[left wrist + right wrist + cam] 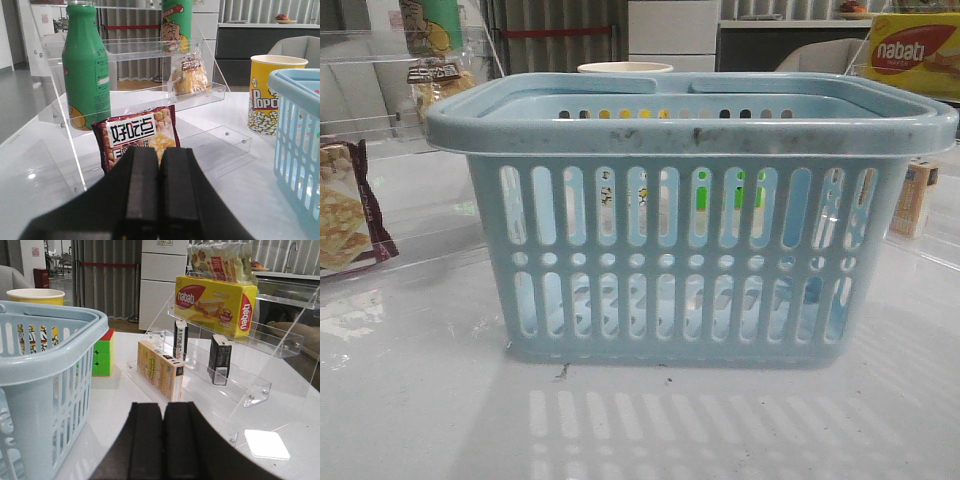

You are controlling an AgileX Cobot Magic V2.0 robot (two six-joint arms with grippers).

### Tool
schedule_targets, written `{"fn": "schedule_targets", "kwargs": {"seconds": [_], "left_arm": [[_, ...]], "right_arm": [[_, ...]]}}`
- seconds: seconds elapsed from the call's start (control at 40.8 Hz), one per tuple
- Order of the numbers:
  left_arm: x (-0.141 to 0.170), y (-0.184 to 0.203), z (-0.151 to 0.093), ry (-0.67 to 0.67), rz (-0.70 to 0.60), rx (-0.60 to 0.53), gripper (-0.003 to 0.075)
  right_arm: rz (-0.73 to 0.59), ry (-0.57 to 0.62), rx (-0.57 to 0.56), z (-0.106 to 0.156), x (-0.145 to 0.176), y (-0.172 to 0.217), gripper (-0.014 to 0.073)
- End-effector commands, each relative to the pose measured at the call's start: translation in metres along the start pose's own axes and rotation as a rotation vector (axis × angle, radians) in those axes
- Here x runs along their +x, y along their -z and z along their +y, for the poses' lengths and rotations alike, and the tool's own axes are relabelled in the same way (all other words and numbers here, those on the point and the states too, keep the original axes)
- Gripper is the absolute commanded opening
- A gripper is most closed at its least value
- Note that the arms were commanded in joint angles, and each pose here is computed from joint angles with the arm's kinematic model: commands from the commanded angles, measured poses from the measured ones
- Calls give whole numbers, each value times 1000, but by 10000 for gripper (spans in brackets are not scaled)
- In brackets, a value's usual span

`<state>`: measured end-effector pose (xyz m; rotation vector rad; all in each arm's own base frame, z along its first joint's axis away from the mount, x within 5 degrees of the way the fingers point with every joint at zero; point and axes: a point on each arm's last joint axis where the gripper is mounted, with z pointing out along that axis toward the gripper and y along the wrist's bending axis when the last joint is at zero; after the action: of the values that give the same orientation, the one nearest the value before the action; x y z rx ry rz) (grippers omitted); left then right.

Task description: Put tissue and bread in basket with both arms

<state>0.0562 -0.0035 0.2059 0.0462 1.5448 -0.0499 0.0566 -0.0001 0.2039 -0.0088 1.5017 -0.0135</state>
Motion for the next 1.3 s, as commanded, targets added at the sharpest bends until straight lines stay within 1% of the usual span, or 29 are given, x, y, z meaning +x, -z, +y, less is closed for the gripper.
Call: {"fn": "schedule_targets", "kwargs": {"seconds": [0.0, 0.563, 0.661, 0.808, 0.931, 1.078, 1.176, 1.249, 1.274], "left_arm": [[-8, 2, 0, 18, -96, 6, 91], [-8, 2, 0, 18, -96, 6, 91], [-8, 2, 0, 18, -96, 6, 91], [-18, 3, 0, 18, -192, 4, 91], [-46, 9, 0, 19, -277, 5, 91], [-95, 24, 0, 19, -357, 8, 91], [-131, 32, 0, 22, -392, 11, 91], [-153, 33, -1, 26, -371, 14, 91], [-162, 33, -1, 26, -360, 14, 91]], "right_arm": [[-112, 9, -5, 0, -9, 2, 57], [-112, 9, -5, 0, -9, 2, 57], [-132, 9, -6, 1, -12, 2, 57], [-153, 9, -5, 1, -16, 3, 57], [-210, 6, -2, 0, -45, 7, 57], [-270, 5, 8, -2, -102, 22, 57], [-254, 4, 14, -3, -136, 26, 57], [-225, 3, 18, -4, -161, 26, 57], [-196, 2, 20, -4, -166, 23, 57]]}}
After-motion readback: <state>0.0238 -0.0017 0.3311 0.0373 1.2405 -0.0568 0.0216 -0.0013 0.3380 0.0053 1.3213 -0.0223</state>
